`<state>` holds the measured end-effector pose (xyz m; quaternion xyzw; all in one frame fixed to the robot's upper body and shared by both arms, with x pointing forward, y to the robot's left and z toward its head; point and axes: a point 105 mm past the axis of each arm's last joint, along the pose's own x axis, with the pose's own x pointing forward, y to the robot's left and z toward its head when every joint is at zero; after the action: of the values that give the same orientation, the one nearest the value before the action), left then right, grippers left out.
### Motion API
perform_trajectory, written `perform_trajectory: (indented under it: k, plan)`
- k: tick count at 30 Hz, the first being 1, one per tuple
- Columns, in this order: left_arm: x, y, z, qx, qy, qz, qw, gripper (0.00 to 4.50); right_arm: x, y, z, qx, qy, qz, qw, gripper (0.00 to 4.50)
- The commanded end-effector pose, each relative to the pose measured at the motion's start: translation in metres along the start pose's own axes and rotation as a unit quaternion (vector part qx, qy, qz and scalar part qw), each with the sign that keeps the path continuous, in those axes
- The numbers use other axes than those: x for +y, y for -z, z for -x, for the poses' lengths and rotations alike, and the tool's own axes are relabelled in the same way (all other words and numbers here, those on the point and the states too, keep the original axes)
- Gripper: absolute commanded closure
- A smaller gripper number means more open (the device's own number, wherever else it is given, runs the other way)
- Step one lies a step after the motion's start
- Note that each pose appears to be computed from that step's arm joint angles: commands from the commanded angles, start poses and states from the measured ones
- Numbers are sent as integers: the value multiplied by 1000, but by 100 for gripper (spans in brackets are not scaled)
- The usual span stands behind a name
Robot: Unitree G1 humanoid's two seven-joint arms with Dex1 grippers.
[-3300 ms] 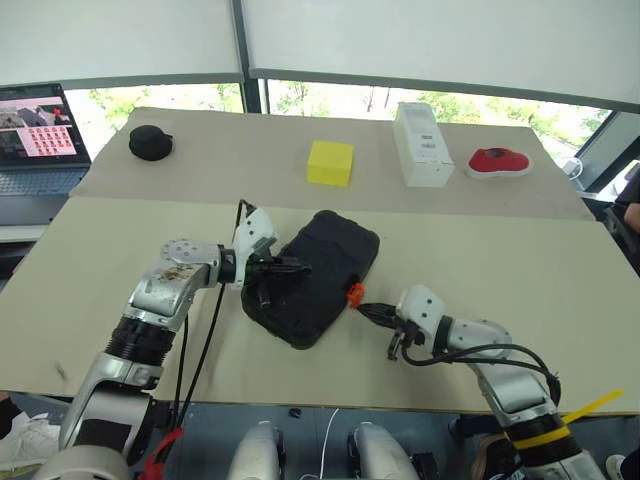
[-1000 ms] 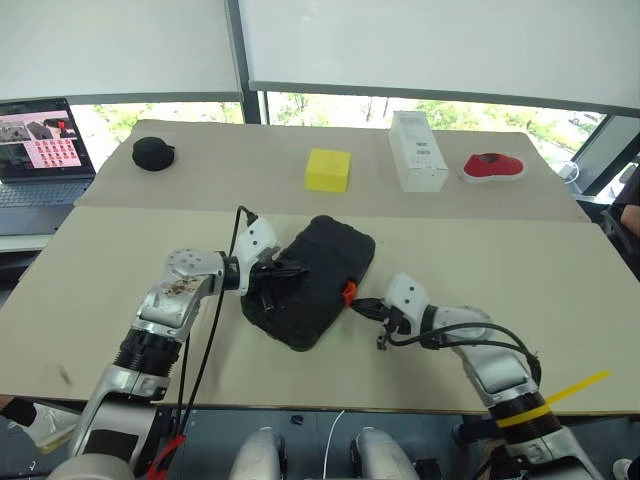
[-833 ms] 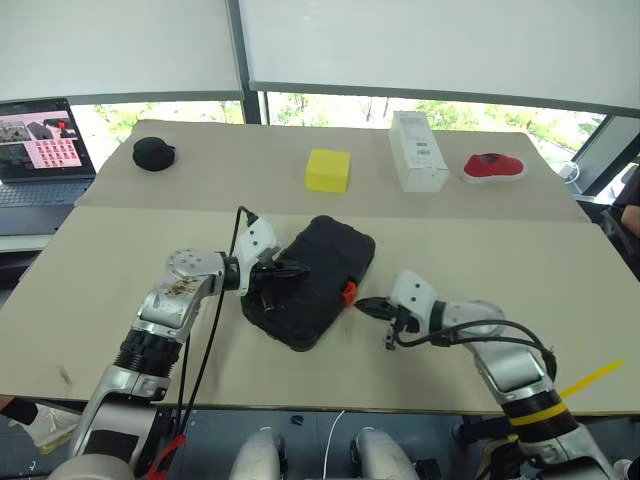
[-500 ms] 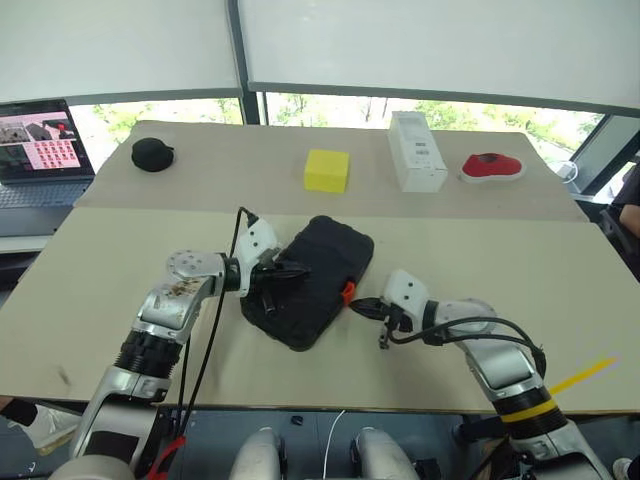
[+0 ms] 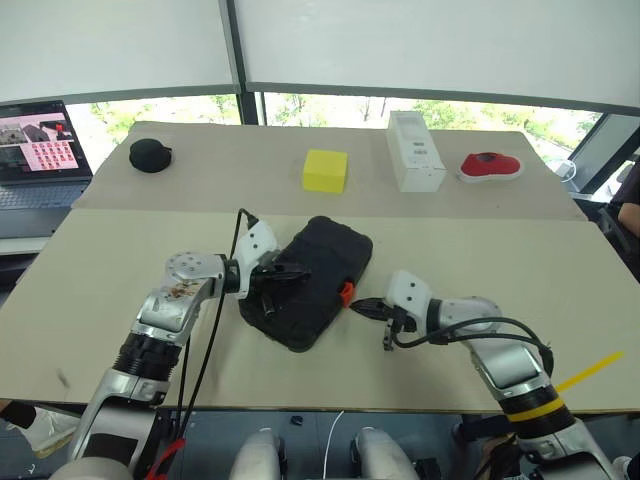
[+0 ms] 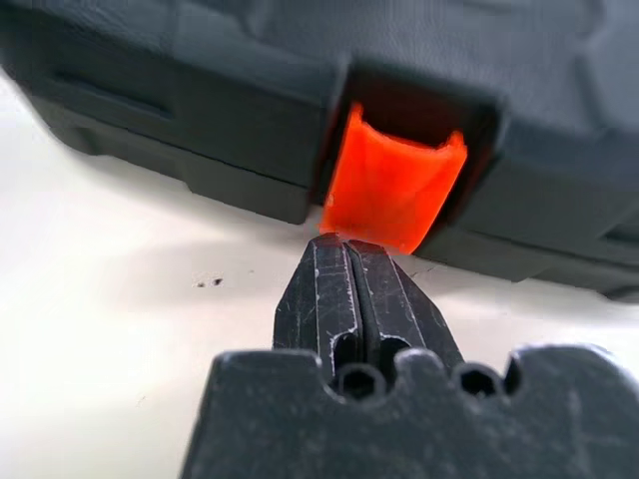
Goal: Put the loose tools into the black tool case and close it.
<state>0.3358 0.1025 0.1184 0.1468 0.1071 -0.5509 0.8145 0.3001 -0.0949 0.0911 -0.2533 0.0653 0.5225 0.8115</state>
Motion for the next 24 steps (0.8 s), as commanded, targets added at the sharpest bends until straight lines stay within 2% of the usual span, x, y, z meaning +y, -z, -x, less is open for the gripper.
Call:
perform_trajectory:
  k: [1, 24]
  plan:
    - [-18, 55, -6, 78, 23, 72, 994, 437, -6, -15, 2, -27, 9, 6, 1000, 450]
    - [-21, 59, -7, 87, 32, 77, 993, 437, -14, -40, -12, -80, 18, 34, 996, 450]
